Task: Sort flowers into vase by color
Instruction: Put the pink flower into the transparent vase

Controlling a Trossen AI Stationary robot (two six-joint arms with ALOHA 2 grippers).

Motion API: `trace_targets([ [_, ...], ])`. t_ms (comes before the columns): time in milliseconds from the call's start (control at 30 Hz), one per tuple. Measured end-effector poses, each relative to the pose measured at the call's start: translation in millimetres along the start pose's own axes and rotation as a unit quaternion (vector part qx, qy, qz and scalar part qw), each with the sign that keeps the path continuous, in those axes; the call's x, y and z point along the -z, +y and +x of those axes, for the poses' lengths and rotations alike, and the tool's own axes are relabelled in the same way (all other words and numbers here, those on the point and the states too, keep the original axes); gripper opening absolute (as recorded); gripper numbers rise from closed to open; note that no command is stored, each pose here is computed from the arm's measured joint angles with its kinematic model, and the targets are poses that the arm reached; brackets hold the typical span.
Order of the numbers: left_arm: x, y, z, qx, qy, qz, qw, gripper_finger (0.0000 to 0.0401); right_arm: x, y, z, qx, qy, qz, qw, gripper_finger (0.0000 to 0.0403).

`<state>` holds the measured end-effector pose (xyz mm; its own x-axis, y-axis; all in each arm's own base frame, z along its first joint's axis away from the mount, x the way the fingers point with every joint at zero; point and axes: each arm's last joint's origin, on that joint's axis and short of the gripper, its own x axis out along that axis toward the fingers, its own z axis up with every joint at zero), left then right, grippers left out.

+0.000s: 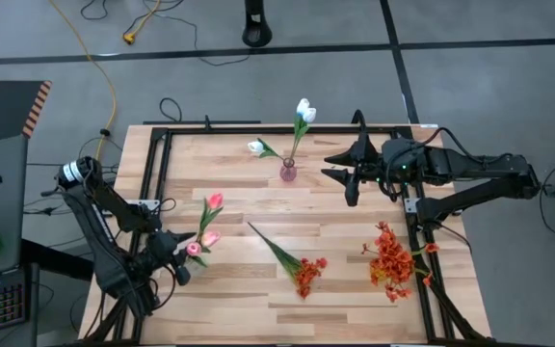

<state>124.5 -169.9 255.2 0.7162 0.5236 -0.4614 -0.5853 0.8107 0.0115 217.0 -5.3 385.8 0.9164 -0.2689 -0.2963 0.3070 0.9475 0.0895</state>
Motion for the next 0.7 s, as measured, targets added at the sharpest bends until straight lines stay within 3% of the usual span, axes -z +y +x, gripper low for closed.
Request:
trace_targets([
  [700,-9.2,-2.3,-6.3,0.0,0.027,0.019,0.999,0.0099,0.0,0.0,0.0,0.0,0.0,0.0,1.0,0.0177],
])
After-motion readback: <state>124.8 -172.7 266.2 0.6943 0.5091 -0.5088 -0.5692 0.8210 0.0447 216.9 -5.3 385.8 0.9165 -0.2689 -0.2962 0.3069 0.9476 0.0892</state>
